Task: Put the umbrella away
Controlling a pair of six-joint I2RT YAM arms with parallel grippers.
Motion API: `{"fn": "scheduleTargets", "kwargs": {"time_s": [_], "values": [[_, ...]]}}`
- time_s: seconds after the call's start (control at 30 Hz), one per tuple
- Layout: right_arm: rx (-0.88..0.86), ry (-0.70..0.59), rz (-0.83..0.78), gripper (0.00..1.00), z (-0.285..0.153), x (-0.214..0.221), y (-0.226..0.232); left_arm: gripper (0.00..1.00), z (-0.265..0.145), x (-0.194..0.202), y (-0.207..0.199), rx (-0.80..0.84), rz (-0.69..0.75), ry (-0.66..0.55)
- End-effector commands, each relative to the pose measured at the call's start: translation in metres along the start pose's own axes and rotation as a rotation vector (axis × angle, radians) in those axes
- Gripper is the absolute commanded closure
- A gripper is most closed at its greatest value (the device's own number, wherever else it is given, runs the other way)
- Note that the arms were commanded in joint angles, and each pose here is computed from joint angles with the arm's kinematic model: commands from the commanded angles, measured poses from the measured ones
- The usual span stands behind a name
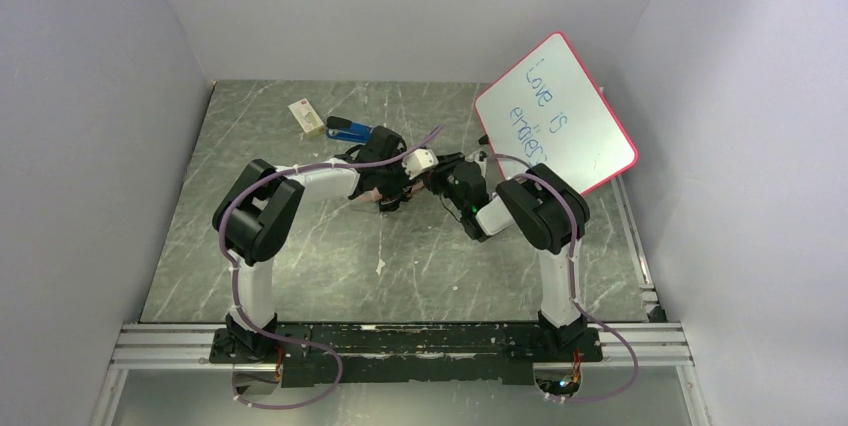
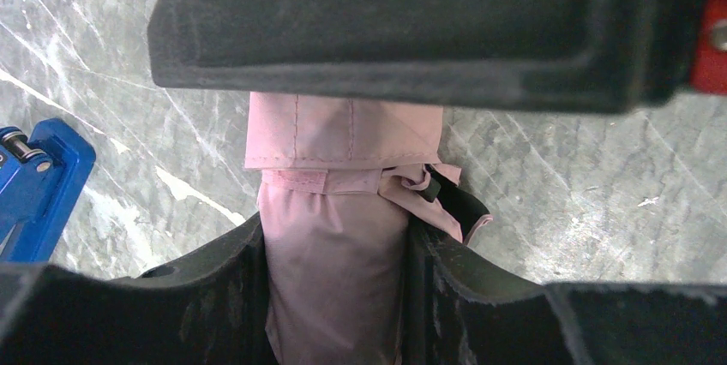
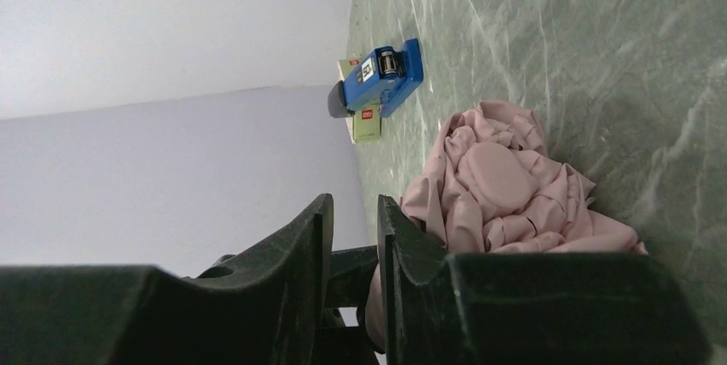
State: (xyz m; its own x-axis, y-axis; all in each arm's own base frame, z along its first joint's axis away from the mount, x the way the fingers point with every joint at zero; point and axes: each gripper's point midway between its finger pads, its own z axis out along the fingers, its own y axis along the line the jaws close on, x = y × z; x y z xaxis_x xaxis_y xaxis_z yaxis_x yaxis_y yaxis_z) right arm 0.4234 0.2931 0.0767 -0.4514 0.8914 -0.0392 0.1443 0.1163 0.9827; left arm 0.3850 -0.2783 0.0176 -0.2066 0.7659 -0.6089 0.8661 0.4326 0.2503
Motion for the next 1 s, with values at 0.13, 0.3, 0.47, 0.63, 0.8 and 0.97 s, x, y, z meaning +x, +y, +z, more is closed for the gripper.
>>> {"fn": "scheduleTargets", "kwargs": {"time_s": [0.13, 0.3, 0.47, 0.63, 0.8, 0.97], "values": [[0.112, -0.018, -0.099, 0.69, 0.002, -0.006, -0.029, 0.95, 0.001, 0.091, -0.051, 0.160, 0.004, 0.296], [0.116, -0.094, -0.197, 0.69, -0.005, -0.024, -0.016, 0.95, 0.000, 0.091, -0.051, 0.160, 0.003, 0.296], [0.124, -0.170, -0.255, 0.68, -0.016, -0.041, -0.007, 0.95, 0.000, 0.089, -0.051, 0.160, 0.005, 0.293], [0.121, -0.198, -0.258, 0.70, -0.031, -0.052, -0.008, 0.95, 0.000, 0.088, -0.052, 0.167, 0.004, 0.289], [0.080, -0.153, -0.278, 0.77, -0.048, -0.050, -0.003, 0.95, -0.001, 0.085, -0.053, 0.178, 0.008, 0.273], [0.101, -0.161, -0.376, 0.78, -0.068, -0.055, 0.006, 0.95, -0.010, 0.066, -0.053, 0.199, 0.029, 0.207]]}}
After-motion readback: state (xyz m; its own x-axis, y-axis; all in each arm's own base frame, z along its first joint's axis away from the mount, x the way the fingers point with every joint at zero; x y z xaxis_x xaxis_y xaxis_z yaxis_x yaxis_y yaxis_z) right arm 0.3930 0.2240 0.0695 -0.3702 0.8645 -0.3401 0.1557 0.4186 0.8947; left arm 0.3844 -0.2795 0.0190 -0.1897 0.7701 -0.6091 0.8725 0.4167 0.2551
